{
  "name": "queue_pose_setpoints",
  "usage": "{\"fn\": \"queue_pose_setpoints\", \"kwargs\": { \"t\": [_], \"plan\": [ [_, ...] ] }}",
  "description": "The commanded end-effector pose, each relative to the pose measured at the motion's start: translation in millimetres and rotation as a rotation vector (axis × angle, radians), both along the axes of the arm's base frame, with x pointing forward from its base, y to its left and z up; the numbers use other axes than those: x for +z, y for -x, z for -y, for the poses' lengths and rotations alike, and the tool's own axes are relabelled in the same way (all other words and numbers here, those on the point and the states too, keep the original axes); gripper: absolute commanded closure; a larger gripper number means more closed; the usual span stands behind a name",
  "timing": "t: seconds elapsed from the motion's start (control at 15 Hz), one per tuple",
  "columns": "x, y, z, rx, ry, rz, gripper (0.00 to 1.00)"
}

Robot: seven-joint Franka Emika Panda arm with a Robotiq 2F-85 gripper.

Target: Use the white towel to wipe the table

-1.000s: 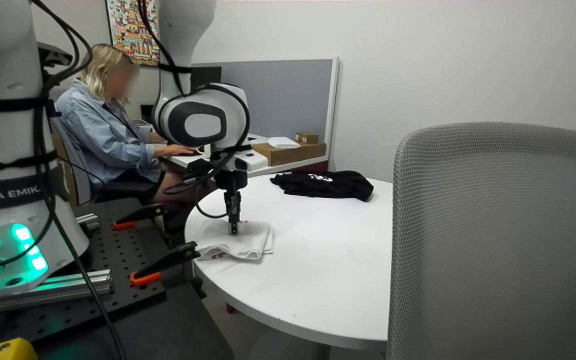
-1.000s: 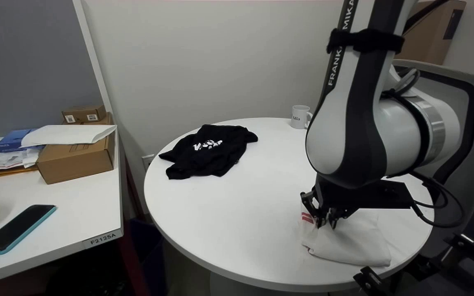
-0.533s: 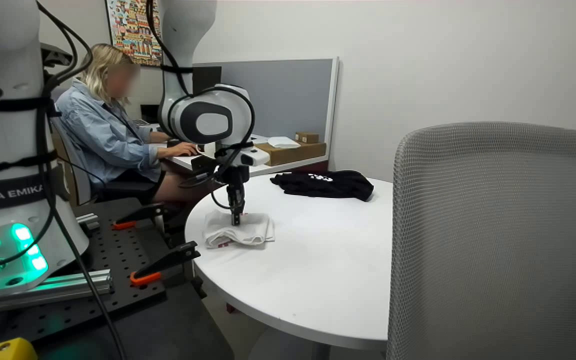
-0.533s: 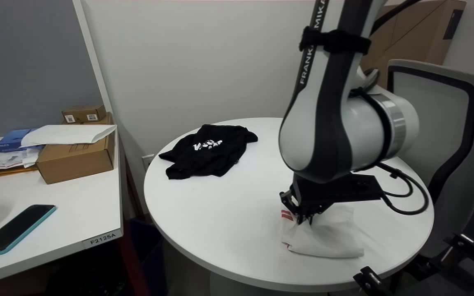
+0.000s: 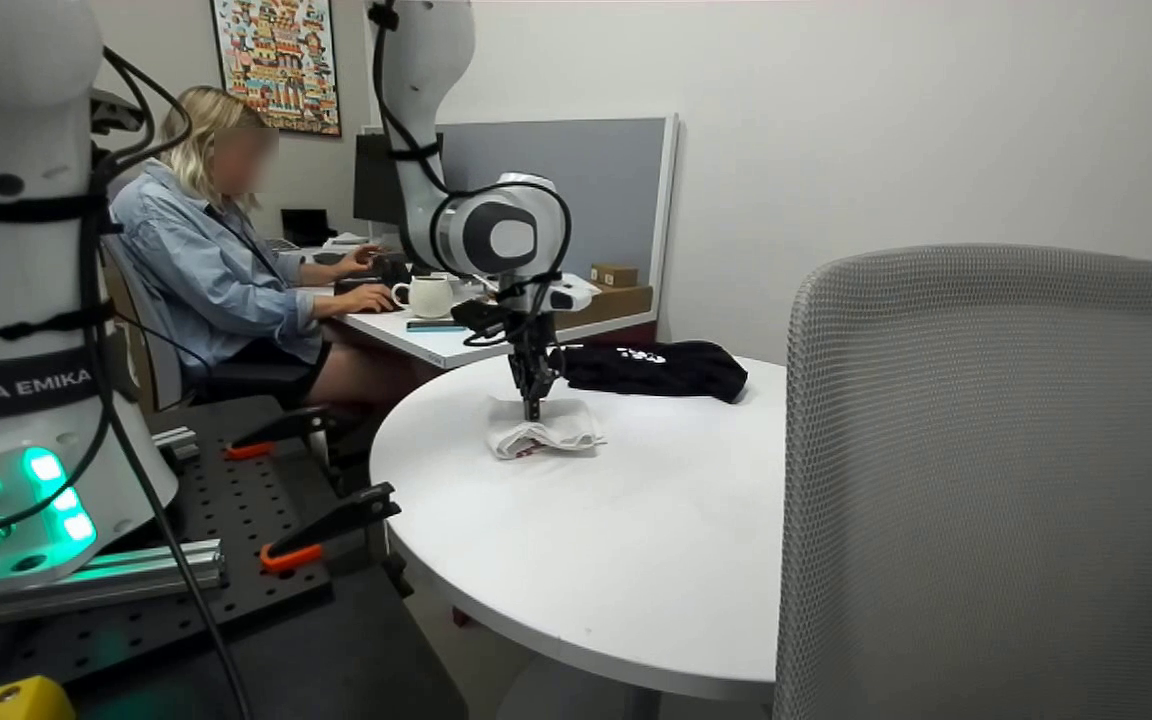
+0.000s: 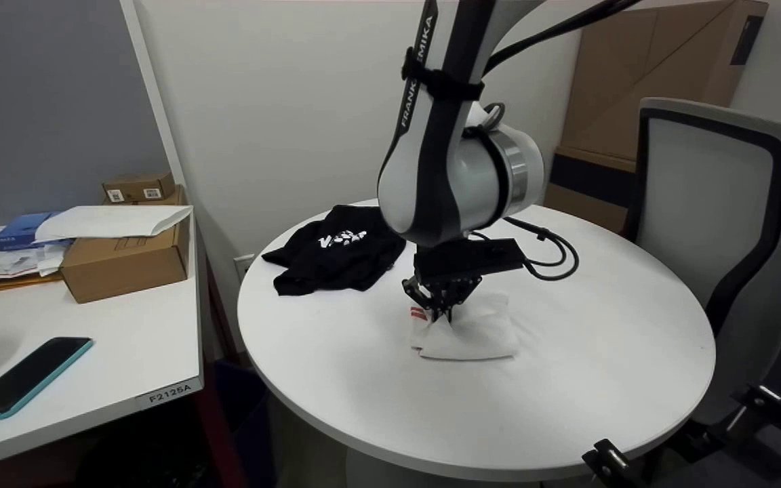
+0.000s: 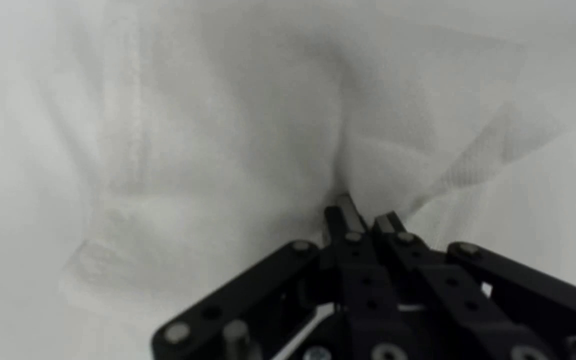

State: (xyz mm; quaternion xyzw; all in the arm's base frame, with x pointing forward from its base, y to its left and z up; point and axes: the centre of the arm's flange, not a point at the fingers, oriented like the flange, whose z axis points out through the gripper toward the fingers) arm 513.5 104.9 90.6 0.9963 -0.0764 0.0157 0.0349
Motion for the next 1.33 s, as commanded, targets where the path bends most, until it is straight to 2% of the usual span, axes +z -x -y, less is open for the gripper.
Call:
{"fn": "queue_pose_setpoints", "kwargs": {
  "t": [0.0,0.2,0.4,0.6,0.73,0.93,1.07,1.27],
  "plan": [
    [-23,-57,29,-0.018,0.045,-0.007,0.99],
    [-22,-60,81,-0.097,0.048,-0.005,0.99],
    [-29,-28,136,-0.193,0.074,-0.033,0.99],
    [-27,19,169,-0.269,0.092,-0.056,0.99],
    [-24,52,170,-0.282,0.111,-0.069,0.99],
    [-23,91,136,-0.231,0.102,-0.079,0.99],
    [-27,105,105,-0.165,0.072,-0.077,0.99],
    [-30,100,58,-0.064,0.049,-0.039,0.99]
  ]
}}
